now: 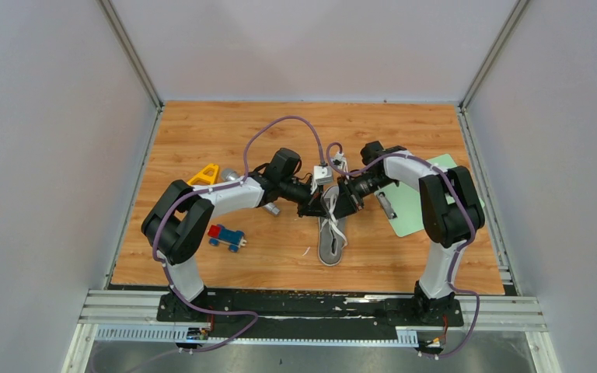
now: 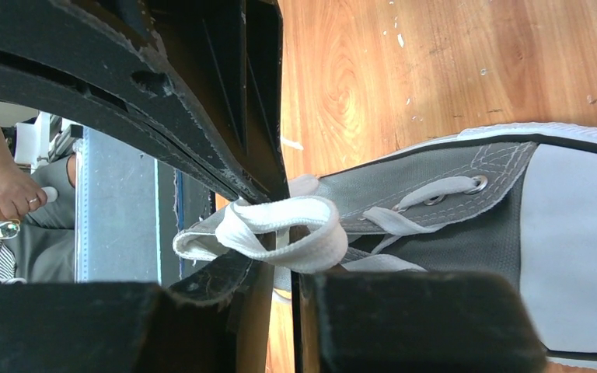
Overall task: Tie the shoes
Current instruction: Cross the shoelace with the shoelace.
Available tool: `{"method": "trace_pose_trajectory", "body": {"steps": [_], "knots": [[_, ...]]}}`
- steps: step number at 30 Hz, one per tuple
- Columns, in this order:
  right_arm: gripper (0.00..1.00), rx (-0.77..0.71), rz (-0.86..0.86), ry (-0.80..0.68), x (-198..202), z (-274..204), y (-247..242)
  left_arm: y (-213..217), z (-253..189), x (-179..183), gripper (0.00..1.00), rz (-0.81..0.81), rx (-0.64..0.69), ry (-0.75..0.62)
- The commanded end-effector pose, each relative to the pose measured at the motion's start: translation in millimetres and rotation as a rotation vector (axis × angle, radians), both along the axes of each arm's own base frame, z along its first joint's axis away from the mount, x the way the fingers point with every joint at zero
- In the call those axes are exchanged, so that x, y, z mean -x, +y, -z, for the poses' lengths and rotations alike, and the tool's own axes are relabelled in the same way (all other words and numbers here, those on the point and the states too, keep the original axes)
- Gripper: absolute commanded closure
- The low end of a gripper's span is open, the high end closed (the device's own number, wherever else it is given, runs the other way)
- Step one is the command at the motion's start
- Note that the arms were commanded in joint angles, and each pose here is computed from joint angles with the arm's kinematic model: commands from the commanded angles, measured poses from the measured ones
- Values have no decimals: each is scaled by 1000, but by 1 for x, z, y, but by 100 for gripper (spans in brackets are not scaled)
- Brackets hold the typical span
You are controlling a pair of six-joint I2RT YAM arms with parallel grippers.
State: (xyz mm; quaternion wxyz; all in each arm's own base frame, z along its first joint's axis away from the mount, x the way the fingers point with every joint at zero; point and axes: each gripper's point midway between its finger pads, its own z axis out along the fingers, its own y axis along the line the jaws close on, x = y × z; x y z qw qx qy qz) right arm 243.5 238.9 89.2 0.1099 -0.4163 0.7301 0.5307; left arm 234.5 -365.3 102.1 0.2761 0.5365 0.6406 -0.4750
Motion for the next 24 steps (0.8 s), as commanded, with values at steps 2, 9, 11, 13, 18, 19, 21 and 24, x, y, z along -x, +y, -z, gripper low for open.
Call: {"method": "trace_pose_trajectory", "body": {"steps": [2, 9, 11, 13, 18, 19, 21, 24], "knots": [[89, -24, -9, -27, -5, 1, 5, -5, -17, -2, 100, 7, 45, -41], [96, 35, 52, -126, -19, -6, 1, -5, -17, -4, 82, -7, 38, -42], [97, 66, 77, -176, -25, -8, -2, -4, -16, -5, 74, -15, 34, -46], [97, 90, 103, -215, -29, -10, -6, -4, -17, -7, 70, -22, 32, -50], [98, 134, 141, -273, -33, -10, -13, -2, -17, -14, 64, -61, 26, -42], [98, 138, 142, -274, -32, -10, -14, -1, -17, -16, 62, -79, 21, -29], [98, 149, 149, -282, -32, -9, -16, 1, -17, -22, 59, -105, 23, -6], [99, 158, 154, -275, -32, -7, -17, 4, -20, -32, 53, -169, 51, 77]]}}
